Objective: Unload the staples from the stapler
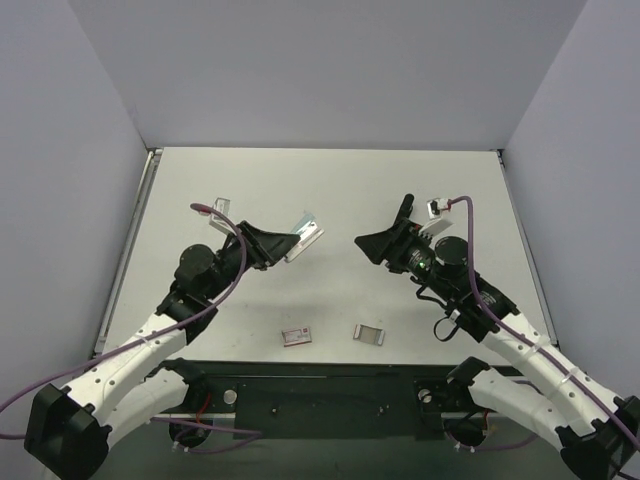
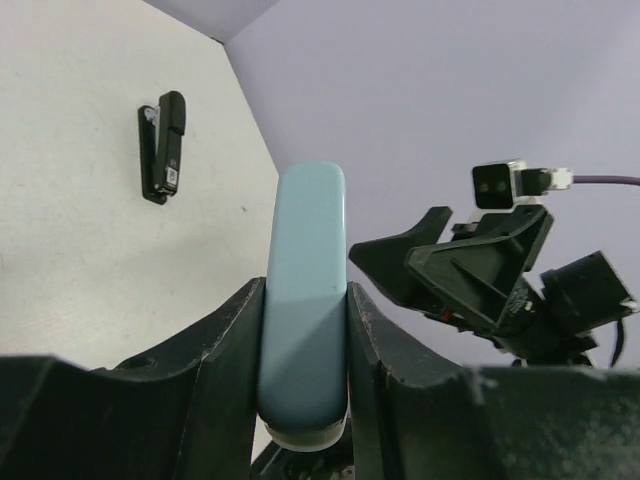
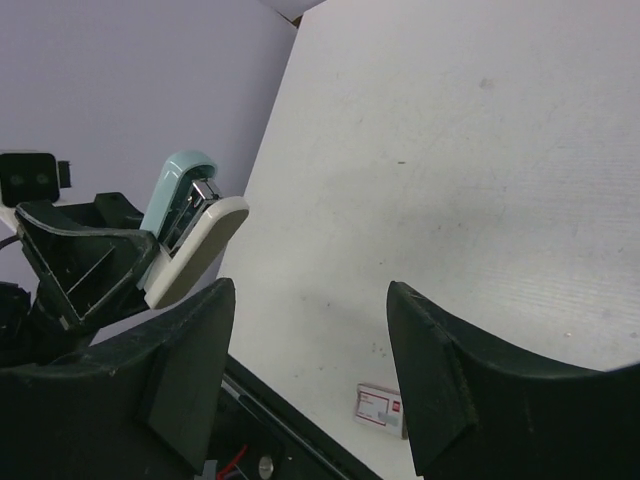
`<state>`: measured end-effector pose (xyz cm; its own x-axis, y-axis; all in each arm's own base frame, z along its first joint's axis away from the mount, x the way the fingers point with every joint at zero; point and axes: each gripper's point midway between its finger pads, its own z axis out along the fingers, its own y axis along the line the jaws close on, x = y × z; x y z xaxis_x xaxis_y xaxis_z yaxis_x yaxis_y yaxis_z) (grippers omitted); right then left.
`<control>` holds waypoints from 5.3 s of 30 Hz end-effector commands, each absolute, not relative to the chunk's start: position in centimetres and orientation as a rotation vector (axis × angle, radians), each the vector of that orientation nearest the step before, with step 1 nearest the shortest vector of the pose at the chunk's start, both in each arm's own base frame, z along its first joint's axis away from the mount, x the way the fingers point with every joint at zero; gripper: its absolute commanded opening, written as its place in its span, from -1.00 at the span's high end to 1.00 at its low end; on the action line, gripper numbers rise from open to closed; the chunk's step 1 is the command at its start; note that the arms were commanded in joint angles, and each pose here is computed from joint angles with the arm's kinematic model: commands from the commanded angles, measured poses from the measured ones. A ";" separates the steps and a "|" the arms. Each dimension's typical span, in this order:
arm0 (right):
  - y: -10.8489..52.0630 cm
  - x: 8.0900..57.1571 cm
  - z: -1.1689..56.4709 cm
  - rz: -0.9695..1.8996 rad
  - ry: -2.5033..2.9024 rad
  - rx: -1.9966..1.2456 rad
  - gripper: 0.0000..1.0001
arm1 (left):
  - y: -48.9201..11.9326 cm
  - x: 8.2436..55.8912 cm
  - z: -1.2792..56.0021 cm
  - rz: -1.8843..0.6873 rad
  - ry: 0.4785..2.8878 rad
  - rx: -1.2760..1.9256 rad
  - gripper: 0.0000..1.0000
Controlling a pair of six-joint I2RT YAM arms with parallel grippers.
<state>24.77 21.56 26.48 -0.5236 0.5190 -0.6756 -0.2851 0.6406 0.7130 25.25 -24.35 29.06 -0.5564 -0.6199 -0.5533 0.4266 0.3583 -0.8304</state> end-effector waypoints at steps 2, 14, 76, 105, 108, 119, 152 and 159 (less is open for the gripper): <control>24.5 24.8 29.8 1.262 1.707 0.183 -0.15 | -24.3 23.7 34.0 -1.652 1.451 -0.227 1.00; 29.0 22.8 31.6 1.421 1.615 0.115 -0.13 | -23.7 22.5 33.3 -1.740 1.417 -0.284 1.00; 27.8 21.7 32.8 1.572 1.651 0.091 0.84 | -25.1 17.3 32.6 -1.757 1.487 0.108 -0.47; 30.3 12.7 32.7 1.526 1.899 -0.606 0.84 | -26.5 12.8 32.3 -1.822 1.468 0.452 -0.49; 30.8 12.4 32.7 1.523 1.901 -0.631 0.85 | -26.5 12.5 32.6 -1.825 1.464 0.459 -0.49; 31.3 12.9 32.0 1.487 1.912 -0.646 0.87 | -26.5 11.8 33.2 -1.825 1.461 0.482 -0.47; 30.7 12.3 30.3 1.432 1.883 -0.711 0.88 | -27.1 11.7 33.7 -1.820 1.463 0.503 0.87; 28.9 11.7 29.6 1.332 1.898 -0.772 0.23 | -27.2 11.3 33.6 -1.748 1.463 0.588 1.00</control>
<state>12.13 30.37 28.64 -0.6585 -0.0741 -0.7489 -0.7328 0.2897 0.6157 11.81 -27.56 30.46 -0.7042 -0.2385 -0.6688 0.6942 -0.0333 -0.7191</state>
